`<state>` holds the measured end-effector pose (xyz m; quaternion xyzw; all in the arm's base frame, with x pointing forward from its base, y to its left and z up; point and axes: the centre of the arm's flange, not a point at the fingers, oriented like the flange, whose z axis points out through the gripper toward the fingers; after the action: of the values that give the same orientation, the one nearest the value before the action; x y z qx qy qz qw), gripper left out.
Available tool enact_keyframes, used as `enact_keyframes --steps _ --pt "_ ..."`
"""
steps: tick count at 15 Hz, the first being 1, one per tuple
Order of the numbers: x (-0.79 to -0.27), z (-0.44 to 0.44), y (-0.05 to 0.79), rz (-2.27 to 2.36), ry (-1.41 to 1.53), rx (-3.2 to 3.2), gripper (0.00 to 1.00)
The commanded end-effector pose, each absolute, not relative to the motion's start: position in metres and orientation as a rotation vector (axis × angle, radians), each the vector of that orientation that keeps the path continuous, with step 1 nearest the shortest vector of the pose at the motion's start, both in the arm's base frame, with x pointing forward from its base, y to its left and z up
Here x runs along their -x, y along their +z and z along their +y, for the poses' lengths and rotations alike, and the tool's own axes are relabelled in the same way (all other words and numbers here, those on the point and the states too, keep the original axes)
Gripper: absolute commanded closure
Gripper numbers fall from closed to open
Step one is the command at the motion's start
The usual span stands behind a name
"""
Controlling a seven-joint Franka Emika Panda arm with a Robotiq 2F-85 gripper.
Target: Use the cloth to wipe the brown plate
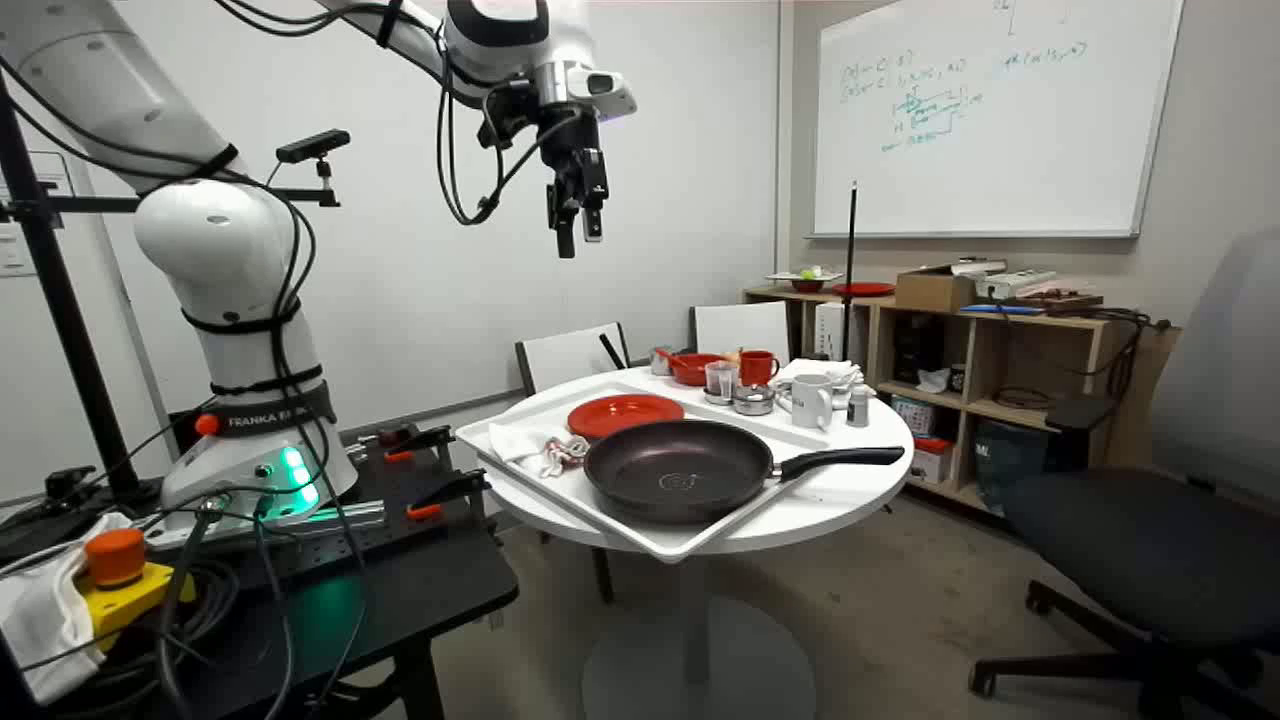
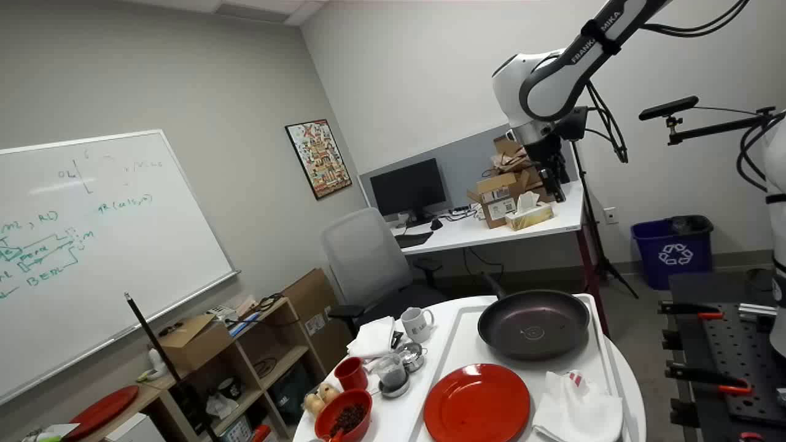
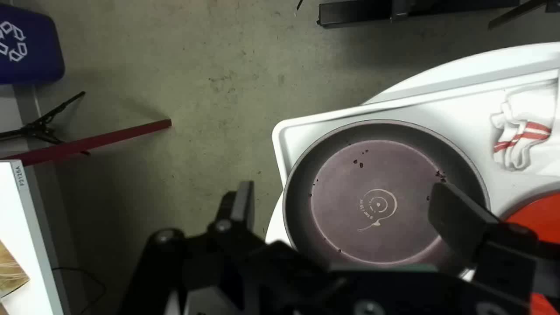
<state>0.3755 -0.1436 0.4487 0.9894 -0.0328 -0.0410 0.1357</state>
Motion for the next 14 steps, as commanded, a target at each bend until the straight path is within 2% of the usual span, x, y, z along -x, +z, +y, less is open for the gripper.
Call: enact_keyframes --steps 1,10,14 --pt "-0.375 -0.144 0.449 -0.095 -0.119 -2.865 0.00" --pt "-0.375 -0.144 0.449 -0.095 -0.119 -2.865 0.00" --pt "-0.400 -0.129 0.425 -0.015 -0.208 -2.838 0.00"
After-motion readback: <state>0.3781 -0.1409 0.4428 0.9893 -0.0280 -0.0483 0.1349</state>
